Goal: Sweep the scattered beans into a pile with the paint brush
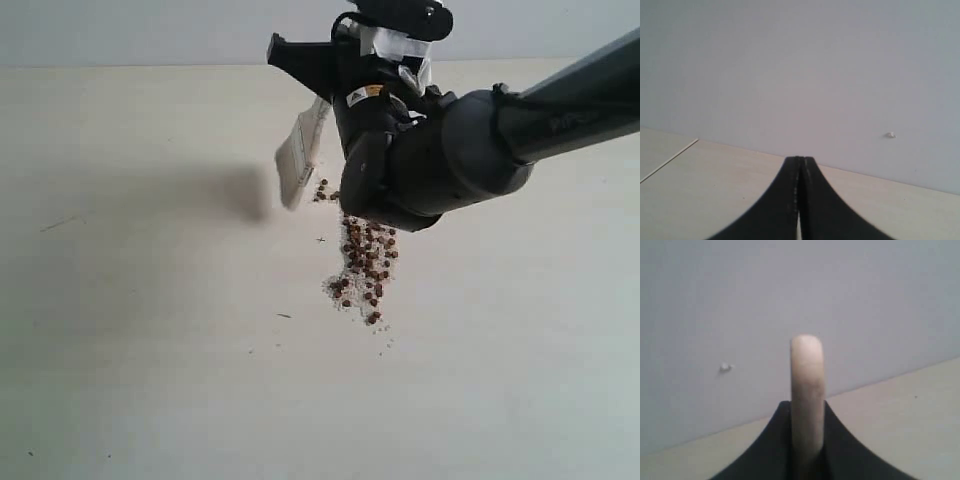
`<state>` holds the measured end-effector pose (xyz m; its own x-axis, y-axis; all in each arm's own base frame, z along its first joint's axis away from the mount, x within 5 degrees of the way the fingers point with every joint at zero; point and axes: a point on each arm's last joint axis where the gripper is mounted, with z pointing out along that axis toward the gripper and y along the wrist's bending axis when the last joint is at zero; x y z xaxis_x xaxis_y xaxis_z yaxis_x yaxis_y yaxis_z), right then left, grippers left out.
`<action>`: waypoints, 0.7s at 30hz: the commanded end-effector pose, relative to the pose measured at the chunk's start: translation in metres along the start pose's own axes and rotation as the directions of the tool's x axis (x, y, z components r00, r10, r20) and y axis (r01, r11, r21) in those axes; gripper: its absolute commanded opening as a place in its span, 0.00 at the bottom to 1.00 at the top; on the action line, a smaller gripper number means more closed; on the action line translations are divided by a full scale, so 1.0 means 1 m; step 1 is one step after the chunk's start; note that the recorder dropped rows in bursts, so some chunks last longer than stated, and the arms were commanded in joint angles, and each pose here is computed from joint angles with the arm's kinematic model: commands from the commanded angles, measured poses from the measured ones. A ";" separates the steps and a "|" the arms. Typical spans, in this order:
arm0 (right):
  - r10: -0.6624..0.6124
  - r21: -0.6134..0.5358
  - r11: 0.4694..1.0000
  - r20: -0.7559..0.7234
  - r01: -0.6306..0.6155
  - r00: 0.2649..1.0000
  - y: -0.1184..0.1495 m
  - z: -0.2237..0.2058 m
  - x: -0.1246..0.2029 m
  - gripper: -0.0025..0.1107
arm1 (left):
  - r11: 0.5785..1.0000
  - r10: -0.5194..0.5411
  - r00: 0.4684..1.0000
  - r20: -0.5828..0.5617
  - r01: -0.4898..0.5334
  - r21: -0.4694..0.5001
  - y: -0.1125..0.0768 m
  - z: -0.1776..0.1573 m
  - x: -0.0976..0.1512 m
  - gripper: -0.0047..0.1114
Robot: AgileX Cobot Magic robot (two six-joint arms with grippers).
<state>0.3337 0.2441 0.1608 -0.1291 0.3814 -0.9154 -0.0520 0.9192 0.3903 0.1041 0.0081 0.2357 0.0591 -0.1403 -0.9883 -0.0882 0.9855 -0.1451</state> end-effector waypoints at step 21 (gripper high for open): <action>-0.251 0.152 0.960 0.086 0.236 0.964 -0.009 0.000 -0.019 0.02 | 1.000 -0.004 1.000 -0.002 0.004 0.002 0.000 -0.001 0.001 0.04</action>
<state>0.3372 0.2328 0.1538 -0.0907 0.1411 -0.9858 0.0728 0.9882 0.1348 0.1041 0.0081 0.2357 0.0591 -0.1403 -0.9883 -0.0882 0.9855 -0.1451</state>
